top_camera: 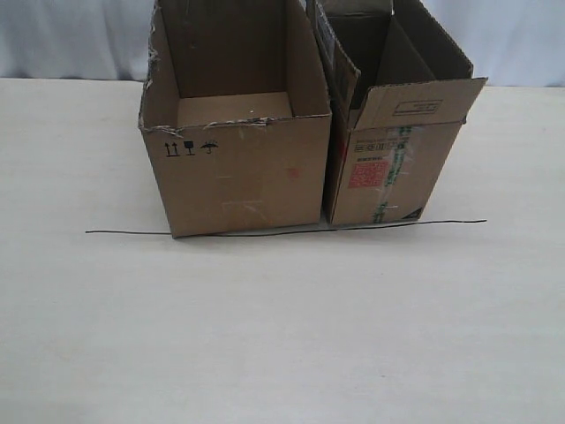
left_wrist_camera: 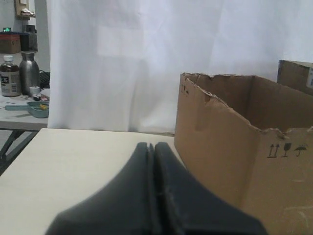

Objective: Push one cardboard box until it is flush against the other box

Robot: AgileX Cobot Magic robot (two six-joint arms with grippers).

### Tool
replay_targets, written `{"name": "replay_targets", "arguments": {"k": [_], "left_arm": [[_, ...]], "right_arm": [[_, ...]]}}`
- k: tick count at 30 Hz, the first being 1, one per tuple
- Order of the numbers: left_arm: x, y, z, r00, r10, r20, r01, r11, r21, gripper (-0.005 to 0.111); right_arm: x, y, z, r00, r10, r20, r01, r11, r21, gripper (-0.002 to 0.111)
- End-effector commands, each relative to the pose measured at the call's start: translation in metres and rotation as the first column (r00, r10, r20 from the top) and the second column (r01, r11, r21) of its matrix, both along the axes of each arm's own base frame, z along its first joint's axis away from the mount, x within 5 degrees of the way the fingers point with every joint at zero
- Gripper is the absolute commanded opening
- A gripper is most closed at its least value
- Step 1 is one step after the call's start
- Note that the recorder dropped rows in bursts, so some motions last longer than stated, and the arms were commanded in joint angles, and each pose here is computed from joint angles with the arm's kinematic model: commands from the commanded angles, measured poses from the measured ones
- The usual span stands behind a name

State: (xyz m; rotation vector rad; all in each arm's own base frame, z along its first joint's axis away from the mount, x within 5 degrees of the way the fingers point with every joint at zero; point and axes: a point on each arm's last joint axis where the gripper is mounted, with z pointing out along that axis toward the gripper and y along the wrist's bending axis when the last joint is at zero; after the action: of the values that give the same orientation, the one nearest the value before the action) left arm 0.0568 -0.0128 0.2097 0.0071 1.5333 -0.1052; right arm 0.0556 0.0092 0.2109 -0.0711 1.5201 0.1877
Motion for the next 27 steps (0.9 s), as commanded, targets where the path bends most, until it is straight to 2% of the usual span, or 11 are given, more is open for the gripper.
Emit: {"name": "replay_targets", "arguments": {"k": [1,7,15,17,19,22,23,27], "left_arm": [[0.000,0.001,0.000,1.000,0.011,0.004,-0.011,1.000,-0.013,0.000],[0.000,0.002,0.000,1.000,0.020,0.009,-0.020,0.999,-0.030,0.000],[0.000,0.012,0.003,0.991,0.127,0.033,-0.121,0.982,-0.147,0.000],[0.000,0.012,0.003,0.992,0.126,0.028,-0.122,0.984,-0.127,0.000],[0.000,0.009,-0.001,0.995,0.099,-0.010,-0.100,0.994,-0.044,0.000],[0.000,0.012,-0.005,0.989,0.133,-0.064,-0.136,0.990,-0.043,0.000],[0.000,0.015,-0.005,0.985,0.162,-0.066,-0.164,0.986,-0.027,0.000],[-0.001,0.022,-0.003,0.972,0.234,-0.034,-0.236,0.968,-0.080,0.000]], "right_arm": [[0.000,0.000,0.000,1.000,0.001,0.009,-0.001,1.000,-0.008,0.005],[0.000,0.000,0.000,1.000,0.001,0.009,-0.001,1.000,-0.008,0.005],[0.000,0.000,0.000,1.000,0.001,0.009,-0.001,1.000,-0.008,0.005],[0.000,0.000,0.000,1.000,0.001,0.009,-0.001,1.000,-0.008,0.005],[0.000,0.000,0.000,1.000,0.001,0.009,-0.001,1.000,-0.008,0.005],[0.000,0.000,0.000,1.000,0.001,0.009,-0.001,1.000,-0.008,0.005],[0.000,0.000,0.000,1.000,0.001,0.009,-0.001,1.000,-0.008,0.005],[0.000,0.000,0.000,1.000,0.001,0.009,-0.001,1.000,-0.008,0.005]]}}
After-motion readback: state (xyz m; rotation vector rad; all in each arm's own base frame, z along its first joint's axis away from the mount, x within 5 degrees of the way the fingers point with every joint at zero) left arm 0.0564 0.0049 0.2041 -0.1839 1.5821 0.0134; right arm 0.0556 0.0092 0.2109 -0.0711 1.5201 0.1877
